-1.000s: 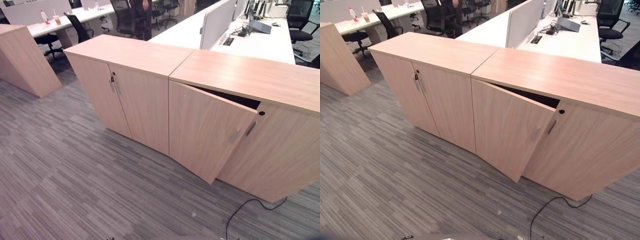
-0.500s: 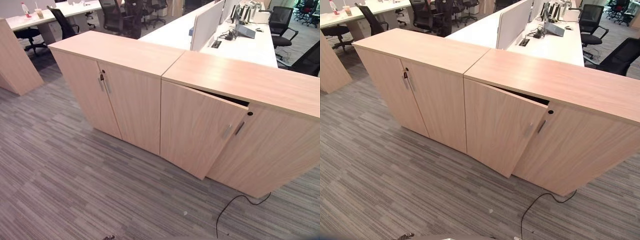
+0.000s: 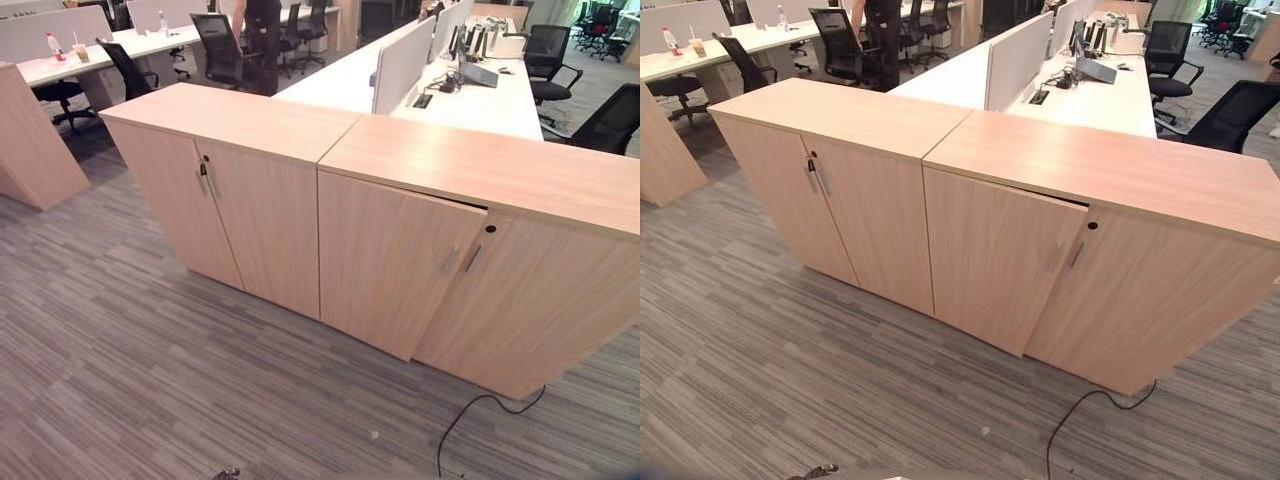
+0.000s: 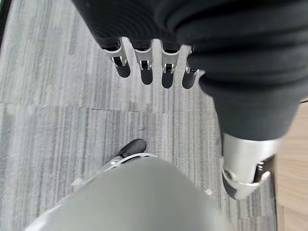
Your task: Put the empty folder in the office cabinet
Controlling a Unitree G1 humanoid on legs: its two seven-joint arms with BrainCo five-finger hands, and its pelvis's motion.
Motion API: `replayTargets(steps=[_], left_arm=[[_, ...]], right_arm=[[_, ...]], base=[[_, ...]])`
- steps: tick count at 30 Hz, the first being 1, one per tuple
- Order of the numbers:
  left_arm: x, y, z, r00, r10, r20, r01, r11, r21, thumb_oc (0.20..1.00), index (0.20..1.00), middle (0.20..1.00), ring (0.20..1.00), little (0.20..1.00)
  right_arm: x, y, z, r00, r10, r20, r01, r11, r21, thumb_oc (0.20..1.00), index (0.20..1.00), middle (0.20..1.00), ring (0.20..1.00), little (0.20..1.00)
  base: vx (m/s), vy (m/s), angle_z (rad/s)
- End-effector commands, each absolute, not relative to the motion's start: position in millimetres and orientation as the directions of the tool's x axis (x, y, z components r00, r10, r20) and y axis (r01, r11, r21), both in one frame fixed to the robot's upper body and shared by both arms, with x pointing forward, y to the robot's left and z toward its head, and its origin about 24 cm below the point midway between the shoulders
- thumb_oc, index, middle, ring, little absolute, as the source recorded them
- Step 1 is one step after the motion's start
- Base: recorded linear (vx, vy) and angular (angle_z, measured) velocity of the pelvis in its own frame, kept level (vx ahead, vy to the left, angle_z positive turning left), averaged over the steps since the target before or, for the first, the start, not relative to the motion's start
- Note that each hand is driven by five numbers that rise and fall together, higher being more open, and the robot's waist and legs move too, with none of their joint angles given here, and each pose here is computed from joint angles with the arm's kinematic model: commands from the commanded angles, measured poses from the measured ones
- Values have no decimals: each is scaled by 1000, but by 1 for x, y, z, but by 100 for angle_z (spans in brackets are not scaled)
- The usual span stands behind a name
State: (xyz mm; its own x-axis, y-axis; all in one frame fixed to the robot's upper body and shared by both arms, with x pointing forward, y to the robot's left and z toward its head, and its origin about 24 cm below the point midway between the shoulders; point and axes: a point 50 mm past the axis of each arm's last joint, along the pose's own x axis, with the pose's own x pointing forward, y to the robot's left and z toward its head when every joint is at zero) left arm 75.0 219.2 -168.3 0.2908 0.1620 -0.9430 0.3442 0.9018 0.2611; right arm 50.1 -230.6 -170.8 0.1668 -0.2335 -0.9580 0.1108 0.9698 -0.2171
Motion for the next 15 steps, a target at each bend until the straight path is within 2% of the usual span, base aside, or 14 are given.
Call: replayTargets(steps=[1,7,15], left_arm=[[93,197,-169,341,125,-932,350,903,249,1000,1000,1000,1000,1000],[97,192,-168,364,122,-924,360,896,260,1000,1000,1000,1000,1000],[87,186,-172,312,98,-945,311,929,199,1000,1000,1000,1000,1000]], right_arm=[[68,-228,-169,189,-248,-950,85,968,-236,1000,1000,1000,1000,1000],[69,-228,-169,192,-259,-947,93,965,-245,1000,1000,1000,1000,1000],[67,-229,-169,178,-254,-951,89,966,-242,1000,1000,1000,1000,1000]], base=[[0,0,0],[0,0,0],[0,0,0]])
